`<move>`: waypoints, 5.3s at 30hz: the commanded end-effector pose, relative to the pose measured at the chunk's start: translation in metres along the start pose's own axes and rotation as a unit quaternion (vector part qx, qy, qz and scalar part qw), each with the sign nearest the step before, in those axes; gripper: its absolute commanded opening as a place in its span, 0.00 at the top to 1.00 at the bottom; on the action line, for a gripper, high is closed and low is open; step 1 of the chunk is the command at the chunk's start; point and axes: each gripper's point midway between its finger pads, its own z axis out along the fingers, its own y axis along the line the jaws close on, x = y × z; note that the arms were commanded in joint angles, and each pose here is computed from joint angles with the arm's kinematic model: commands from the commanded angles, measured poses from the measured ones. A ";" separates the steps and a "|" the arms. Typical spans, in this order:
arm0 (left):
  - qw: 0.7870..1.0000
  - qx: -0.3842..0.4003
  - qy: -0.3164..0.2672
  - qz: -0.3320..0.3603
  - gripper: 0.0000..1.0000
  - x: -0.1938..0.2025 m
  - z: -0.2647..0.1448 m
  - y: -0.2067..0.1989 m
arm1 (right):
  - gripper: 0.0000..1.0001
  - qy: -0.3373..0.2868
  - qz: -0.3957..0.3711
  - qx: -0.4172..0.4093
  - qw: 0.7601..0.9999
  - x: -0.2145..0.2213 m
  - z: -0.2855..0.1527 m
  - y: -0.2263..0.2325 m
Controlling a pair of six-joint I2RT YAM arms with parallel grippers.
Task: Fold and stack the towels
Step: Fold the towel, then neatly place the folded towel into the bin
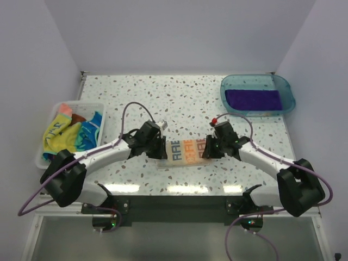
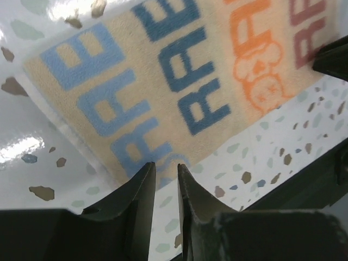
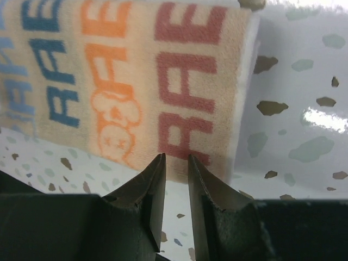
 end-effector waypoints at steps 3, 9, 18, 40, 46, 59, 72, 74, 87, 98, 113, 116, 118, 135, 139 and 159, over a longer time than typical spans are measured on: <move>0.997 -0.062 0.023 -0.032 0.78 0.038 0.025 0.040 | 0.74 0.021 0.036 -0.005 0.999 0.030 0.021 -0.012; 0.992 -0.098 0.049 -0.060 0.83 0.069 0.028 0.063 | 0.74 0.022 0.027 0.020 0.999 0.041 0.010 -0.024; 0.991 -0.110 0.042 -0.060 0.83 0.067 0.023 0.067 | 0.73 -0.045 -0.025 -0.067 0.996 -0.004 -0.027 0.023; 0.981 -0.160 0.034 -0.101 0.88 0.065 0.014 0.109 | 0.75 -0.011 -0.055 -0.049 0.997 0.010 -0.005 0.018; 0.979 -0.168 0.030 -0.110 0.88 0.061 0.012 0.118 | 0.76 -0.064 -0.041 -0.001 0.997 -0.039 -0.010 -0.001; 0.976 -0.194 0.003 -0.099 0.69 0.032 -0.003 0.124 | 0.80 -0.067 -0.009 0.020 0.998 -0.050 0.023 -0.022; 0.970 -0.231 -0.083 -0.006 0.15 -0.050 -0.065 0.094 | 0.60 -0.092 -0.026 0.097 0.991 -0.049 -0.051 -0.042; 0.971 -0.221 -0.086 0.040 0.15 -0.047 -0.063 0.071 | 0.55 -0.083 -0.020 0.093 0.992 -0.041 -0.051 -0.043; 0.926 -0.176 -0.044 0.332 0.23 -0.014 0.019 -0.086 | 0.05 -0.035 0.066 0.149 0.986 -0.013 -0.043 -0.082; 0.875 -0.127 0.023 0.467 0.38 0.025 0.068 -0.107 | 0.05 -0.025 0.121 0.131 0.984 -0.004 -0.046 -0.102; 0.843 -0.150 0.094 0.508 0.36 0.059 0.087 -0.064 | 0.05 -0.031 0.132 0.114 0.984 -0.007 -0.048 -0.098; 0.839 -0.170 0.100 0.507 0.43 0.062 0.092 -0.051 | 0.05 -0.034 0.131 0.108 0.985 -0.009 -0.049 -0.096; 0.844 -0.172 0.102 0.498 0.58 0.061 0.095 -0.046 | 0.06 -0.034 0.129 0.102 0.986 -0.009 -0.049 -0.094; 0.924 -0.067 0.008 0.376 1.00 0.021 0.078 -0.075 | 0.02 -0.049 0.254 -0.144 0.955 -0.013 -0.012 -0.014; 0.928 -0.063 -0.002 0.367 1.00 0.015 0.073 -0.079 | 0.02 -0.047 0.289 -0.155 0.944 -0.014 0.005 -0.002; 0.941 -0.050 -0.061 0.329 1.00 -0.011 0.049 -0.089 | 0.06 0.001 0.341 -0.120 0.932 0.008 0.071 0.034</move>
